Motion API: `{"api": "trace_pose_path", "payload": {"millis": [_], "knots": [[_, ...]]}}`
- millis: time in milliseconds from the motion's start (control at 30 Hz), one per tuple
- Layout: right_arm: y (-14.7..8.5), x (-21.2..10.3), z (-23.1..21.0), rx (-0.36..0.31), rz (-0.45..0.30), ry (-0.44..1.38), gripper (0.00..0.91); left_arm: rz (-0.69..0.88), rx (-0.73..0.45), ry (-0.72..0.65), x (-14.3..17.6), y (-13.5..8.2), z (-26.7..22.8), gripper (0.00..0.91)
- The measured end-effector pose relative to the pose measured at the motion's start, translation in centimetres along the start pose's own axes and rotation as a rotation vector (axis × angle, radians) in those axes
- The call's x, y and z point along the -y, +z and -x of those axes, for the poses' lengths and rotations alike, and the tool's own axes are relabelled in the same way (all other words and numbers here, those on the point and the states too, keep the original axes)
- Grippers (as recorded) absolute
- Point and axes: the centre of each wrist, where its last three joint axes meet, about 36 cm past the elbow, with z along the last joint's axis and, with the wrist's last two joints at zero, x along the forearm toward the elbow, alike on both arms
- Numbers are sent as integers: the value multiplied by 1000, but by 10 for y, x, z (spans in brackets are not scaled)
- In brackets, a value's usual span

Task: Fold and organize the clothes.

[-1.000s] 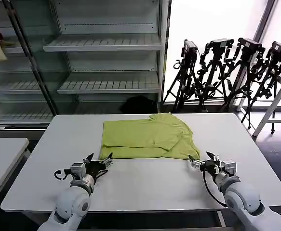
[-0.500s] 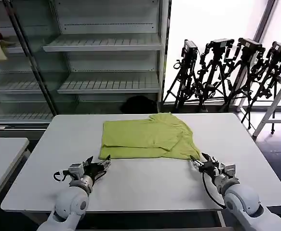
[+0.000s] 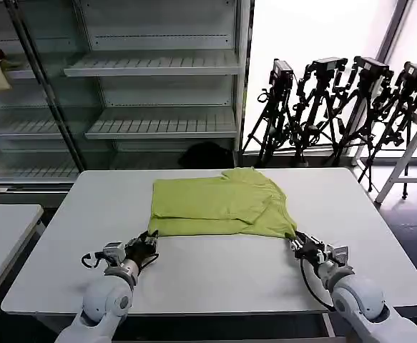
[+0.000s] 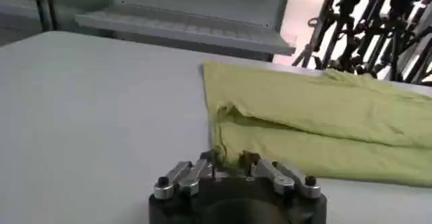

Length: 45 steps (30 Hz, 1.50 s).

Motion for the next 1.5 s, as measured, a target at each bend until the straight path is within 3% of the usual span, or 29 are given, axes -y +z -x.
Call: {"api": "trace_pose_path", "payload": {"millis": [100,233,933,1200,1500], "knots": [[-3,0,-1,8,-3,0,20,3,0,3,0,0,0,10],[-4,0,-2,14,-5,-1,0,5,5,5,1,-1,0,0],[-17,-5,-24,10,-36,-14,0,18,16,-13,6,-9,-20,0],[-24,-18,-48,-24,-64,-43,0,48,21,-51,7,-4,-43,0],[-13,-31,-86,-79,-89,-70,0,67,21,-104,9,9,-90,0]]}}
